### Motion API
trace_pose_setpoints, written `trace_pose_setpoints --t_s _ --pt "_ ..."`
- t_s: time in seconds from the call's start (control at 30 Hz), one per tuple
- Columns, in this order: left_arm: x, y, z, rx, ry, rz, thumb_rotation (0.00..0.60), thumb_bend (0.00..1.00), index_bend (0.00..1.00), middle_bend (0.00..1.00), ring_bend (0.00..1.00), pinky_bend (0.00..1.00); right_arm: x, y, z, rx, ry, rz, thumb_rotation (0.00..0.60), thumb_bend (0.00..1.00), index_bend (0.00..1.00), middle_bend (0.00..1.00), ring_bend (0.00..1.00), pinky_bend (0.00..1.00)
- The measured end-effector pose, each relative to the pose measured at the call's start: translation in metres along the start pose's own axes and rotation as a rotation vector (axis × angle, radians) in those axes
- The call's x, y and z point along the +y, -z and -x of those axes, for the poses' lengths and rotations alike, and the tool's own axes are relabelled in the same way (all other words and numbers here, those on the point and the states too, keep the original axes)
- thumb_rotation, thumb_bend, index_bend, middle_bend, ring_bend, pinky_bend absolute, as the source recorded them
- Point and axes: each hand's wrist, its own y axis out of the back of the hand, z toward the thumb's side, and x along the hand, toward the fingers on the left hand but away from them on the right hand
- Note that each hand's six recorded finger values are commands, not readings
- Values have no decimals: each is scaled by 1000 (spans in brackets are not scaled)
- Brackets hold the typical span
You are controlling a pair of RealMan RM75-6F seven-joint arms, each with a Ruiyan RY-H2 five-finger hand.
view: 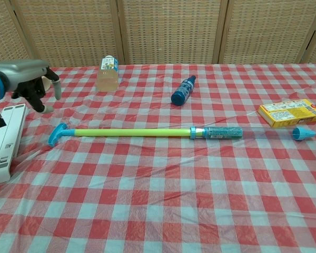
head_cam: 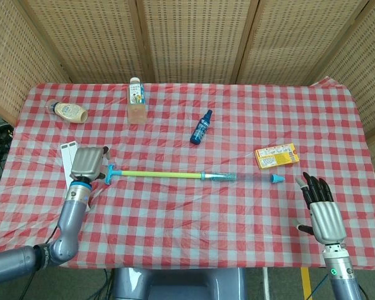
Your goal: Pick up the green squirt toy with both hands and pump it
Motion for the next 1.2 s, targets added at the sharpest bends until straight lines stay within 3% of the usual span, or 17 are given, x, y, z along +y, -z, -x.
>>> trace_pose_setpoints --t_s 0.3,1.2 --pt "-24 -25 -12 -17 64 -46 600 331 498 927 850 765 -2 2 1 -7 -3 7 600 147 0 0 0 0" --pt "-58 -28 -28 -2 122 -86 600 330 450 926 851 765 -3 7 3 -26 -10 28 600 147 0 0 0 0"
